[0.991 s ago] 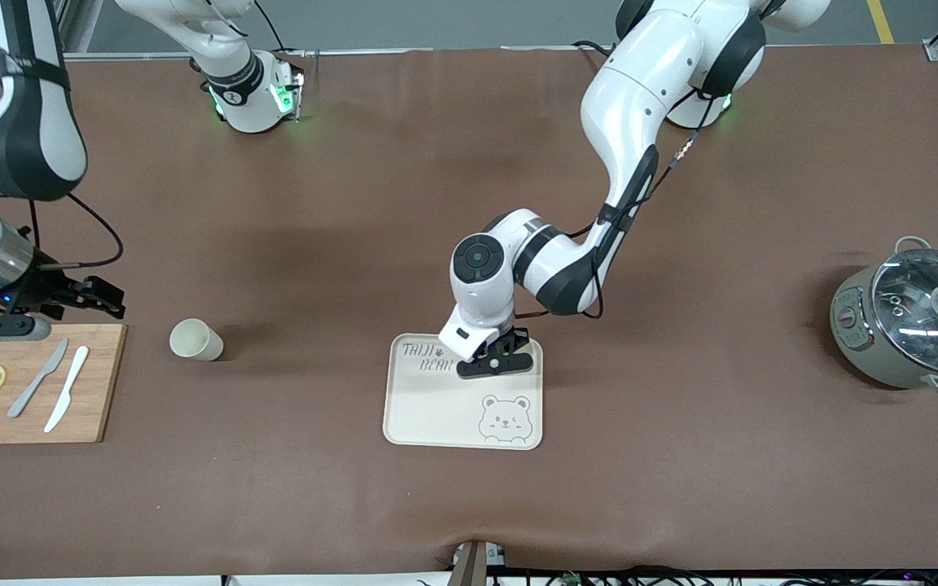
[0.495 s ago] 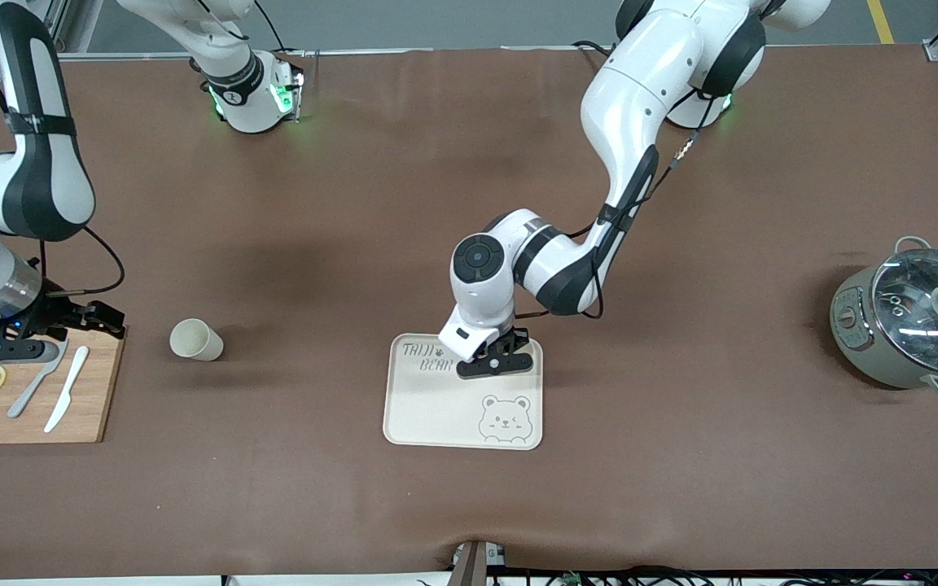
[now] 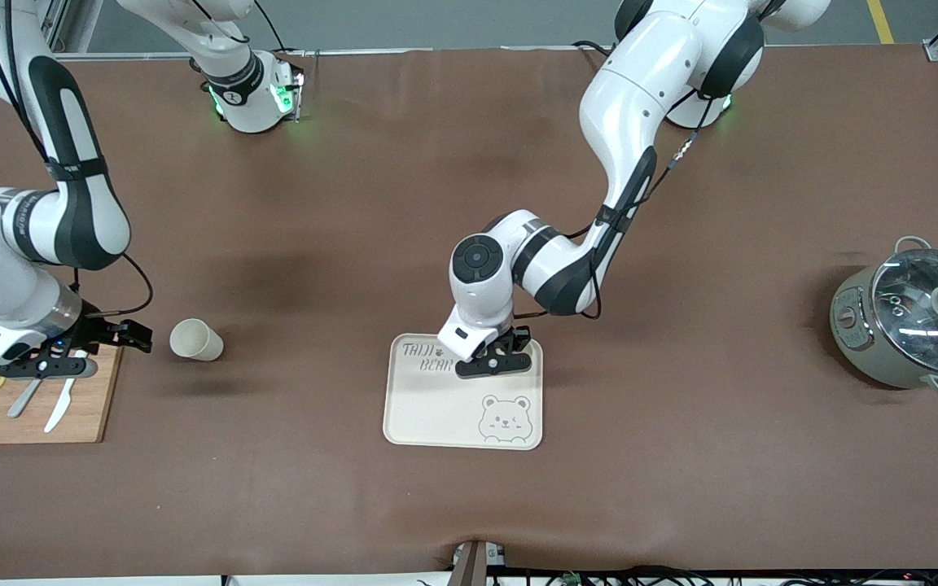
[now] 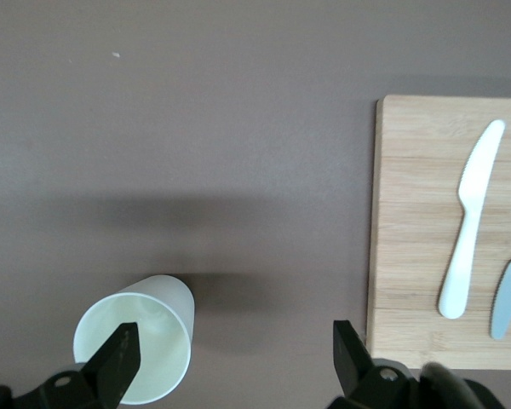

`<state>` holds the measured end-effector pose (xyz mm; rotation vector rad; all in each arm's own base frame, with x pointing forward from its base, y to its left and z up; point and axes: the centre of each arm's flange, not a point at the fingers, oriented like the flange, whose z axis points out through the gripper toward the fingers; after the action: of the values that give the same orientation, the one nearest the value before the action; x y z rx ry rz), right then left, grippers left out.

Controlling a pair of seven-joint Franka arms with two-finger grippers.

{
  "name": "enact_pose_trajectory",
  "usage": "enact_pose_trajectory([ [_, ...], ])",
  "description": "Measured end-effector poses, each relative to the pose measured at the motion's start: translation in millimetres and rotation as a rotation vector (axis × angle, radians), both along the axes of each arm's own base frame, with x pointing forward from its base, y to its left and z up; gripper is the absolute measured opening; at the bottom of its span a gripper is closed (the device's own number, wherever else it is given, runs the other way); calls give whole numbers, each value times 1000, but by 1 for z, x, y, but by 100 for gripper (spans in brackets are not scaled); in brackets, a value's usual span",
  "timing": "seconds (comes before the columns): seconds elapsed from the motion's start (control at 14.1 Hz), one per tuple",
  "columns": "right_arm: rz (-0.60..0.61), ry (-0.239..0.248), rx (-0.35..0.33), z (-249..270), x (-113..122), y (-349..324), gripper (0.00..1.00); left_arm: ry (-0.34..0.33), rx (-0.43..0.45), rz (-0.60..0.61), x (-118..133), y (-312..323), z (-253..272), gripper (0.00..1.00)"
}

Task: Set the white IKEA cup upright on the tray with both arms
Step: 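Lower the cup onto the tray while the right gripper reaches the other cup, then open the left gripper leaving the cup upright while the right gripper grasps cup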

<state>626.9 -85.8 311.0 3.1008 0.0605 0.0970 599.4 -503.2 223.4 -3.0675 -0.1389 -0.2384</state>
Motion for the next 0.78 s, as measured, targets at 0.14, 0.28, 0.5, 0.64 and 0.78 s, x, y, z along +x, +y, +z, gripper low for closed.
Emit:
enact_pose_trajectory([
  [0.14,2,10,2,-9,0,1,100,-1,0,0,0,0,0,52],
  [0.28,3,20,4,-15,0,2,100,-1,-1,0,0,0,0,52],
  [0.5,6,41,7,-28,-1,4,100,-5,-4,0,1,-1,3,52],
  [0.64,9,53,9,-36,-2,6,100,-7,-3,3,2,-1,10,52],
  [0.78,13,61,10,-41,-2,9,100,9,15,8,1,1,17,52],
])
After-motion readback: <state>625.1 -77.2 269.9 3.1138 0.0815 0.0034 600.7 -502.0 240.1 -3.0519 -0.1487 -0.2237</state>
